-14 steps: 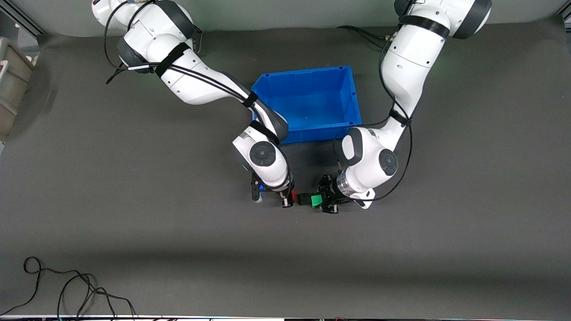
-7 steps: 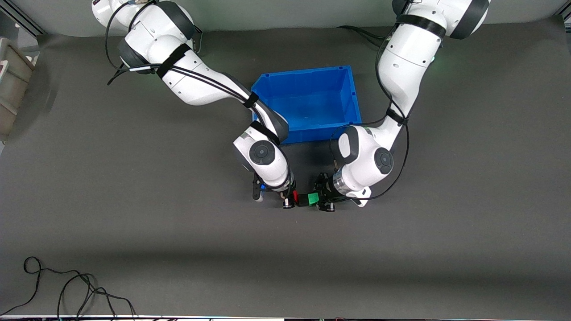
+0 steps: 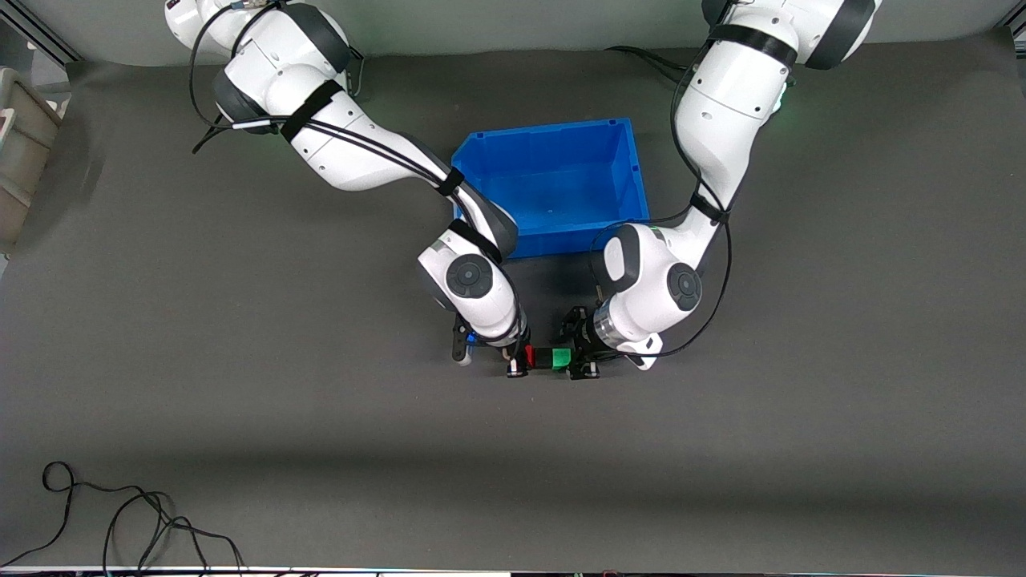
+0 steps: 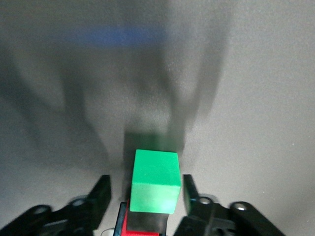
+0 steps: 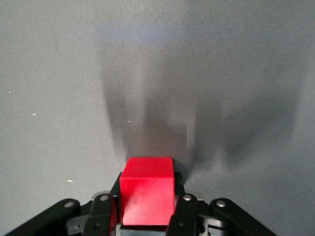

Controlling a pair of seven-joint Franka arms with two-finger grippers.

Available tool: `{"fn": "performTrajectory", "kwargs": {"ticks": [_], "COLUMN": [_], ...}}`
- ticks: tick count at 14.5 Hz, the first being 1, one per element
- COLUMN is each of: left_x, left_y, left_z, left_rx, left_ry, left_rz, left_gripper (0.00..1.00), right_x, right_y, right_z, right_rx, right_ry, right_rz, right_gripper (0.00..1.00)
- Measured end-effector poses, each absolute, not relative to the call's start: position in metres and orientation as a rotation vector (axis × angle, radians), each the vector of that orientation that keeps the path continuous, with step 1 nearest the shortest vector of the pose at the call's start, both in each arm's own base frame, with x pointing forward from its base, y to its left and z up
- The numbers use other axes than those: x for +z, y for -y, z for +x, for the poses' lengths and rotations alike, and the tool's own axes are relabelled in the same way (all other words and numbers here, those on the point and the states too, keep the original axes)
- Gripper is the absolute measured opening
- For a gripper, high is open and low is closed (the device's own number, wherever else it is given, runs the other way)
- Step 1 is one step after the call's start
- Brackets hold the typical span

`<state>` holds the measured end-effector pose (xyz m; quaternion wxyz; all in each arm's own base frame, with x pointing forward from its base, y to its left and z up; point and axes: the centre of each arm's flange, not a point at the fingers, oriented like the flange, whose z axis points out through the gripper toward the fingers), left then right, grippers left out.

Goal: Attach green and red cubes to black cube
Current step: 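Press the red and green cubes against the black cube's sides, then open the left gripper and lift away while the right gripper releases red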

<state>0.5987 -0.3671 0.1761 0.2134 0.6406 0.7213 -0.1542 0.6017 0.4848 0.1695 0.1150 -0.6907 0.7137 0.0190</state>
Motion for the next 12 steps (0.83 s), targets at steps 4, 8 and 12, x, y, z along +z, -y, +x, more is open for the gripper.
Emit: {"fn": "performTrajectory", "kwargs": {"ticks": [4,8,12], "left_x": [0.183,0.219,0.278], "left_y": [0.343,0.268,0.194], "left_z": [0.617,0.653,0.672], "left_rx": [-0.377,-0.277,-0.167], "left_ry": [-2.000,-2.016,-1.905], "left_rz": [1.823,2.000,2.245], "left_gripper": [1.00,1.00,1.00], "right_x": [0.170,0.163,0.188], "right_y": [-0.485,-0.483,-0.477], "right_z": [0.602,0.603,0.614], "right_rx": [0.056,0.055,0.002], "right_ry": [-2.092,-2.091,-2.061], "right_rz": [-2.023,-2.015,-1.999], "right_gripper": [0.40,0.71,1.00]}}
